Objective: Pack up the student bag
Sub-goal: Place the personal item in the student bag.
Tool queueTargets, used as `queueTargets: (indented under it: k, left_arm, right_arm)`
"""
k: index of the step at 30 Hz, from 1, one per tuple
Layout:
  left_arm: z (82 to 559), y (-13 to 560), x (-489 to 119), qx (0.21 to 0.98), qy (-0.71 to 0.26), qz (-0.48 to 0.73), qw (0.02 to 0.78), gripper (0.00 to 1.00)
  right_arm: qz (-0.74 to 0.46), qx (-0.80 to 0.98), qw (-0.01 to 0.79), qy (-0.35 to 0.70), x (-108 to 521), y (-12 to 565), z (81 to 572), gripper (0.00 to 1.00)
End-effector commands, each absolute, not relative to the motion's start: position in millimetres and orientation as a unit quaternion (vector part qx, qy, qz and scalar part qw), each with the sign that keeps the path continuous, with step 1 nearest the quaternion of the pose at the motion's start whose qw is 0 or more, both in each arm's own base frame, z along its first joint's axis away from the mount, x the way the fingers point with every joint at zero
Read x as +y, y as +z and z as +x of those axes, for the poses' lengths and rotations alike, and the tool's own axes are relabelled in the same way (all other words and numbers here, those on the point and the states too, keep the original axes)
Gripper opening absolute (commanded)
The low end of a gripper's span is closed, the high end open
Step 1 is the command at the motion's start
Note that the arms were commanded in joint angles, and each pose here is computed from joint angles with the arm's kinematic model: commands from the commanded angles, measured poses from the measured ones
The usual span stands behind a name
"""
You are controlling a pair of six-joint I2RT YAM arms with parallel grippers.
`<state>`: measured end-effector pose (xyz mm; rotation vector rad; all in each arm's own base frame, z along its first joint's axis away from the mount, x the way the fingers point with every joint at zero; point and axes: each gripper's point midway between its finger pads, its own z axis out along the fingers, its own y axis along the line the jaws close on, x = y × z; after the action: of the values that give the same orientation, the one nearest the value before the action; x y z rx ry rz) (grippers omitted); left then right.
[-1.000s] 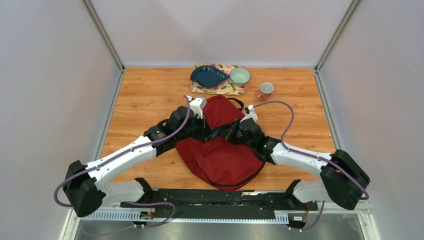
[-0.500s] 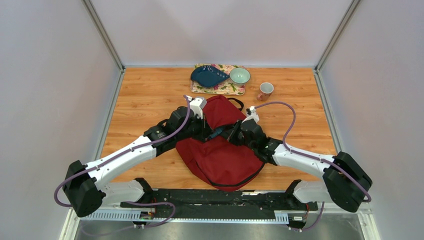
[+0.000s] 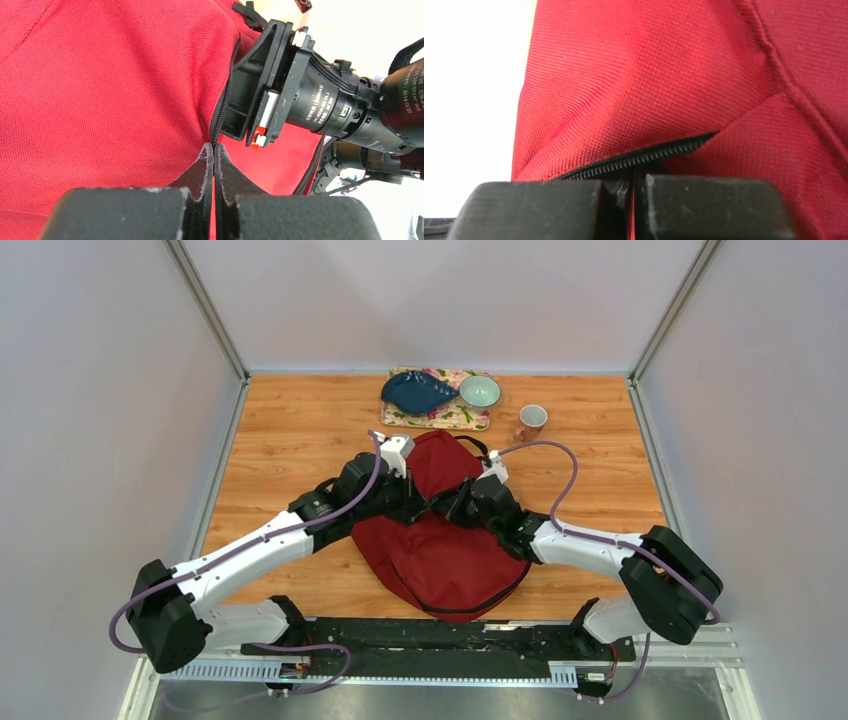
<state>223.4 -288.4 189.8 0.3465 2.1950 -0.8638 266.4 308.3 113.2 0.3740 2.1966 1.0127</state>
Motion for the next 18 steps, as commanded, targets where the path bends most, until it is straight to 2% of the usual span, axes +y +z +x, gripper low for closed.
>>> queueTargets:
  k: [1,12,15,18]
  left_arm:
    - [220,191,-297,0.851,-0.360,0.137,0.358,0.00]
    - [220,184,-299,0.856,-0.356,0.137,0.348,0.00]
    - [220,181,-297,0.859,-0.350,0.138,0.347,0.00]
    - [222,180,-296,0.861,-0.345,0.136,0.349,0.00]
  right_arm:
    - [0.137,0.813,0.372,0.428,328,150,287,0.00]
    - [0.106,0.813,0.372,0.434,336,153,295,0.00]
    - [0.087,0.818,0.384,0.419,320,153,285,0.05]
    - [0.078,0.819,0.407,0.397,297,161,275,0.19]
